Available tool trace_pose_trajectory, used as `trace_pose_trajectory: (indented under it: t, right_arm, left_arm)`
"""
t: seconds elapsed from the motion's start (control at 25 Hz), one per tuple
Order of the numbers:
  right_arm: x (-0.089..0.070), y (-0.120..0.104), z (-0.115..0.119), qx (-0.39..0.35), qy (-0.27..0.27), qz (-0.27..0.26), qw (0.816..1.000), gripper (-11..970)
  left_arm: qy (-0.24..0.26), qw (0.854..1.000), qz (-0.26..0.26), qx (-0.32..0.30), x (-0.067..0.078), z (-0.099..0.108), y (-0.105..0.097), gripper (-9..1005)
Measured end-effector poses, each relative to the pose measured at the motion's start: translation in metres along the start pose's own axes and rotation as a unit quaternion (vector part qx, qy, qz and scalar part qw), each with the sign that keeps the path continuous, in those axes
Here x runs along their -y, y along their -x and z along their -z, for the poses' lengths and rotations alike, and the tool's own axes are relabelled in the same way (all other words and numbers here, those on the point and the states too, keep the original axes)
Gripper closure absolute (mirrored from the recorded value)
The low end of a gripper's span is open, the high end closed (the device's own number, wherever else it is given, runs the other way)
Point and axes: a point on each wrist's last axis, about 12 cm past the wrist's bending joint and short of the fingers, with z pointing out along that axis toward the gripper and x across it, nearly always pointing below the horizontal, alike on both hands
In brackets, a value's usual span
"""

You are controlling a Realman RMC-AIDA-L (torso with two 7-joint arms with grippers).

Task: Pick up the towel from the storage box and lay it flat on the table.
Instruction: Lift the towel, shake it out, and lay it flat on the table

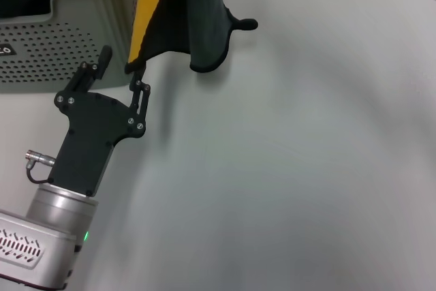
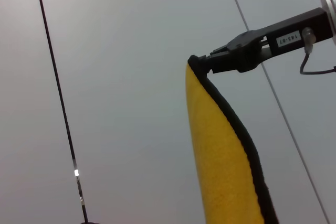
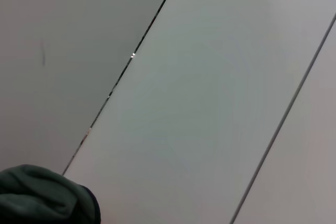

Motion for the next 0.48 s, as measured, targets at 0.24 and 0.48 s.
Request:
trace_pose_trajectory:
  t: [0.24,0.48]
  right_arm:
    - [0.001,-0.0003,0.0002,0.0,-0.002,-0.004,1.0,913]
    - [0.0008,-0.0003,0.0003,0.001,-0.001,-0.005,1.0,913]
  left_arm:
    - [-0.001,1.0,0.0,0.001,0.0001,-0.0004,0.0002,644]
    - [-0.009,1.0,-0.001,0.005,0.0018,-0.0003,0.0009,667]
